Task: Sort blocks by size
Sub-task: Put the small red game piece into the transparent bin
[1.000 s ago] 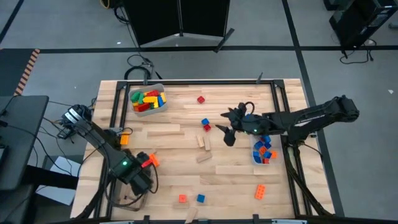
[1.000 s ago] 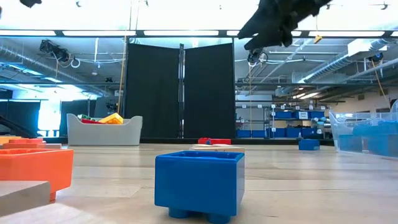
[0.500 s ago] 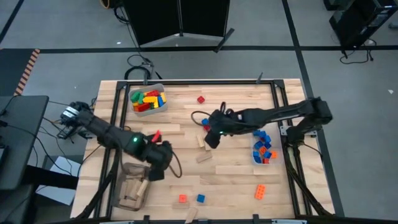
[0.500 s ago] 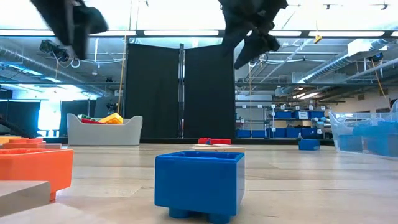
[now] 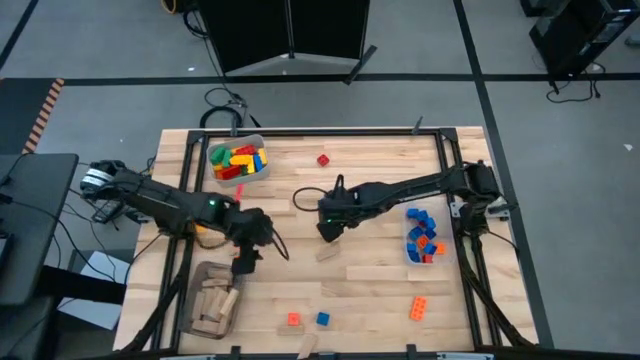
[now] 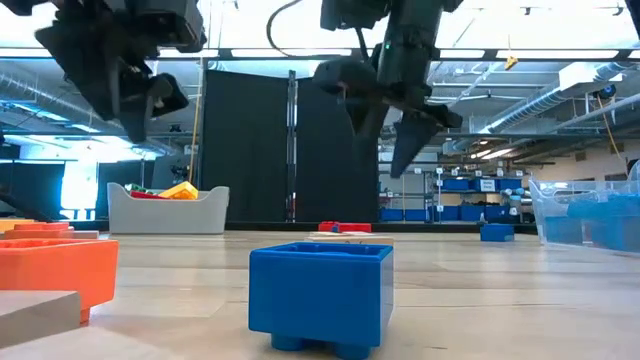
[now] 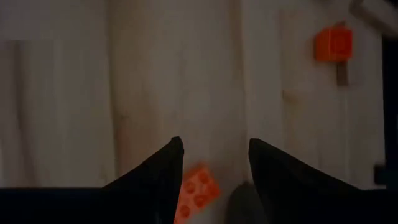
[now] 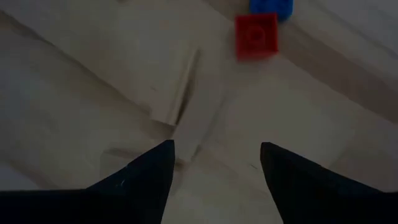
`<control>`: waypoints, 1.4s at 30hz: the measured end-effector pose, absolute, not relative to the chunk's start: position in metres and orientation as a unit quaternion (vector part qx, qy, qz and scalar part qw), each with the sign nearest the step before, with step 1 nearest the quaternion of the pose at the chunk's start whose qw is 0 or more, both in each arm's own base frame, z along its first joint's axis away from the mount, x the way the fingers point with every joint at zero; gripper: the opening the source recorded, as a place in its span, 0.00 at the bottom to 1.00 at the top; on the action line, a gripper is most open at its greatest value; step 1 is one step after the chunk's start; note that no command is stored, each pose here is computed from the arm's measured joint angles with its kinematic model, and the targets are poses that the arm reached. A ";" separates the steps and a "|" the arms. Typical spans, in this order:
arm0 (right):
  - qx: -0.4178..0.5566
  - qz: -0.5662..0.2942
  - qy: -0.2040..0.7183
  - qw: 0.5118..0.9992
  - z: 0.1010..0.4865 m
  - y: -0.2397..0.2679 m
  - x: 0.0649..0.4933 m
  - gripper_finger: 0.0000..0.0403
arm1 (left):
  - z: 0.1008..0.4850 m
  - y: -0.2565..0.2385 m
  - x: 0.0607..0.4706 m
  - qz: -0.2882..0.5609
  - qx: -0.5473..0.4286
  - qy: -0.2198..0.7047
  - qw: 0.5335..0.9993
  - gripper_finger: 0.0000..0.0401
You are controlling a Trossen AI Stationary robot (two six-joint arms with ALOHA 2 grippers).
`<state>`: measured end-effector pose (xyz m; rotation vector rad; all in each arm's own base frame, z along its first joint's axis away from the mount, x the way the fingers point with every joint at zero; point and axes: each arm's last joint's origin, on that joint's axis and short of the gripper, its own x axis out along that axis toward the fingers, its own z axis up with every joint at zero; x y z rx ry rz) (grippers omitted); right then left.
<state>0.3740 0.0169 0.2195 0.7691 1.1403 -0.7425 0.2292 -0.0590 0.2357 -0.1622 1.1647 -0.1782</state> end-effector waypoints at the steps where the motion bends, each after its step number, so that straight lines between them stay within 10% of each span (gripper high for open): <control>1: 0.347 -0.339 0.517 0.705 0.216 0.017 0.375 0.62 | 0.235 -0.055 0.224 -0.079 -0.083 0.538 0.835 0.47; 31: 0.287 -0.340 0.533 0.720 0.140 -0.052 0.407 0.76 | 0.264 -0.002 0.128 0.035 -0.112 0.331 0.936 0.47; 42: 0.280 -0.352 0.530 0.719 0.137 -0.054 0.408 0.37 | 0.266 0.000 0.129 0.074 -0.099 0.317 0.940 0.47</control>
